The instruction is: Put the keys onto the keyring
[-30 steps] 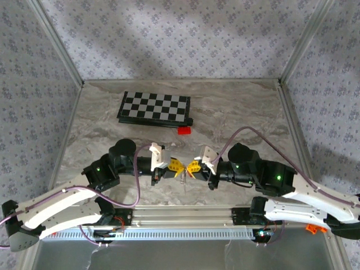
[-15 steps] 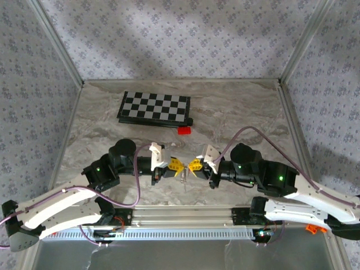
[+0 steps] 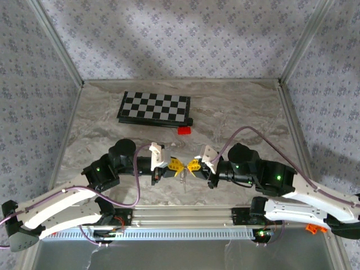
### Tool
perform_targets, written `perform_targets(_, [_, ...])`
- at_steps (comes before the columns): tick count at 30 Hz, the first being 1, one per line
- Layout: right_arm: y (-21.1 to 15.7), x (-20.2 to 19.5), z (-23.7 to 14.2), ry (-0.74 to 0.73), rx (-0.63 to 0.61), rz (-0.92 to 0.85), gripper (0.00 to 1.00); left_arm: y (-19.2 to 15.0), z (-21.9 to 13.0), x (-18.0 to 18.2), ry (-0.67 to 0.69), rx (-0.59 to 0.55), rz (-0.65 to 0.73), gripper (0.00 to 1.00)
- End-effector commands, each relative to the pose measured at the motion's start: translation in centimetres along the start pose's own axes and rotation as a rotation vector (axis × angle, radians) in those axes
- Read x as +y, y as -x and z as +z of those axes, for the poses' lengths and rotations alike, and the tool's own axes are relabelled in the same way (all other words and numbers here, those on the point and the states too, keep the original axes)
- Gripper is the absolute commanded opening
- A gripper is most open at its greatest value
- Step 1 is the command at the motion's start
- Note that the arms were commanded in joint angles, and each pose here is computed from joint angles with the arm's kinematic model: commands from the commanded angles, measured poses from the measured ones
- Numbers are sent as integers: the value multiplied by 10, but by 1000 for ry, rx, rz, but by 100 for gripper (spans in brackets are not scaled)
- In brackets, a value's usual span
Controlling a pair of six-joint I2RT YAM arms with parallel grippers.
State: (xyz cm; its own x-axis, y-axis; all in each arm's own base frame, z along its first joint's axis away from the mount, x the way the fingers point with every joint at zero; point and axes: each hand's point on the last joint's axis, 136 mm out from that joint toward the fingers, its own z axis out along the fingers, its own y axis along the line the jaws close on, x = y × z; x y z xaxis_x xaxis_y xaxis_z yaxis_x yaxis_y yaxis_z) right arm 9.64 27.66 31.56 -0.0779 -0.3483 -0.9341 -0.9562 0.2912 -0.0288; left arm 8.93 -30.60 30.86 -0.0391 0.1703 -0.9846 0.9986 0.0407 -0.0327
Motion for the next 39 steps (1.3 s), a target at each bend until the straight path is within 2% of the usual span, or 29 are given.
perform_targets(1, [4,3,-3,9,-18,-19,0,19,-5,-4,0,-56,46,0])
perform_targets(39, [2,2,-6,4,-38,-18,0,18,-5,-3,6,-56,45,0])
